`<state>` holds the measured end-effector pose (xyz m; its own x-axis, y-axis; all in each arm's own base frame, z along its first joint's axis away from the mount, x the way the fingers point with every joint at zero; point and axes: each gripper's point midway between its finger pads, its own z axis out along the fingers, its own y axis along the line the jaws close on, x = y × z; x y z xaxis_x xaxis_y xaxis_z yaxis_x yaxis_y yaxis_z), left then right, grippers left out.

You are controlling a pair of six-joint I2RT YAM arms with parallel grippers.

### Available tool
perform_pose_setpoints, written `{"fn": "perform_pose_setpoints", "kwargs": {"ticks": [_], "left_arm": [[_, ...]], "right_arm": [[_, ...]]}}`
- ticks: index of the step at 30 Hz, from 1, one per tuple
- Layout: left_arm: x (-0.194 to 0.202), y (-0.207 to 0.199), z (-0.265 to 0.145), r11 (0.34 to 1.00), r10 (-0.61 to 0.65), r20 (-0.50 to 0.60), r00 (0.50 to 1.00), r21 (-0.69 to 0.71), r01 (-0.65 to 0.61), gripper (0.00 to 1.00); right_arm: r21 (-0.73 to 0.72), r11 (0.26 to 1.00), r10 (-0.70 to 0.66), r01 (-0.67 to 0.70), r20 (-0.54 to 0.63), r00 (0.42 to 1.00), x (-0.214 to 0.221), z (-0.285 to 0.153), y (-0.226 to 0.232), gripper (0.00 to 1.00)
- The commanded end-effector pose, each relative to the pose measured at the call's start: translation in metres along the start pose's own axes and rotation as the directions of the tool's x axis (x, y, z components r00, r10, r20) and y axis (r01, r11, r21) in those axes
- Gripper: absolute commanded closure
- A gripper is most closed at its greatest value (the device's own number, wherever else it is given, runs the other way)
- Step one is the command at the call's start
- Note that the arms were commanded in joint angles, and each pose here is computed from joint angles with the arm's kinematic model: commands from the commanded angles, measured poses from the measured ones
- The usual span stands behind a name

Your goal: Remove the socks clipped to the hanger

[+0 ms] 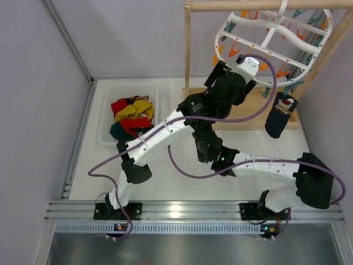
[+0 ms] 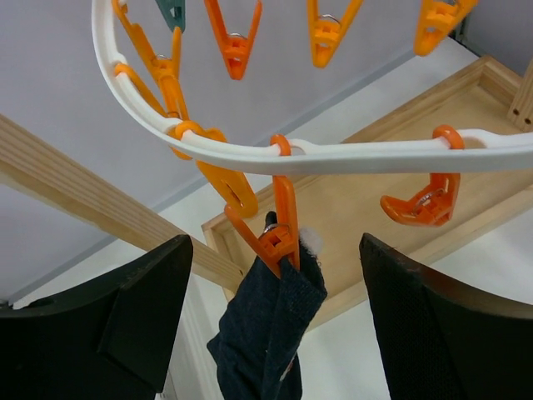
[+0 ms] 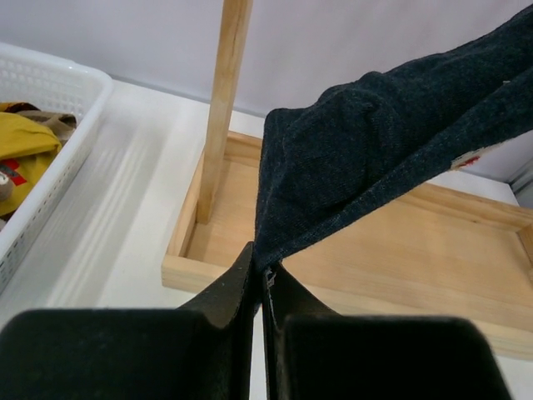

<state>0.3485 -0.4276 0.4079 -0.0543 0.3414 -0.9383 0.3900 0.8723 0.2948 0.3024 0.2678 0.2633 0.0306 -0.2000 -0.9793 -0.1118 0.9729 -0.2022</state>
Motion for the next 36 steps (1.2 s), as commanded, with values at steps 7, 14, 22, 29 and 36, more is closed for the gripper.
{"fn": "perform_pose_setpoints", "kwargs": {"ticks": [7, 14, 22, 29, 36], "left_arm": [[-0.029, 0.022, 0.015, 0.992, -0.039, 0.109, 0.993, -0.111, 0.051, 0.28], [-0.019, 0.019, 0.030, 0.994, -0.039, 0.098, 0.994, -0.098, 0.049, 0.27], [-0.017, 0.028, 0.039, 0.991, -0.064, 0.102, 0.993, -0.109, 0.075, 0.54], [-0.021, 0.030, 0.037, 0.990, -0.076, 0.112, 0.991, -0.108, 0.088, 0.74], [-0.018, 0.029, 0.033, 0.992, -0.089, 0.103, 0.991, -0.083, 0.098, 0.61]], "right_arm": [[-0.037, 0.998, 0.049, -0.047, 0.056, 0.997, -0.029, -0.008, 0.012, 1.00], [-0.052, 0.998, 0.051, -0.048, 0.062, 0.997, -0.030, -0.010, 0.013, 1.00], [-0.070, 0.997, 0.049, -0.044, 0.065, 0.997, -0.028, -0.016, 0.015, 1.00], [-0.067, 0.996, 0.066, -0.062, 0.055, 0.996, -0.019, -0.020, 0.009, 1.00], [-0.074, 0.993, 0.091, -0.089, 0.019, 0.996, 0.010, -0.031, 0.001, 1.00]]}}
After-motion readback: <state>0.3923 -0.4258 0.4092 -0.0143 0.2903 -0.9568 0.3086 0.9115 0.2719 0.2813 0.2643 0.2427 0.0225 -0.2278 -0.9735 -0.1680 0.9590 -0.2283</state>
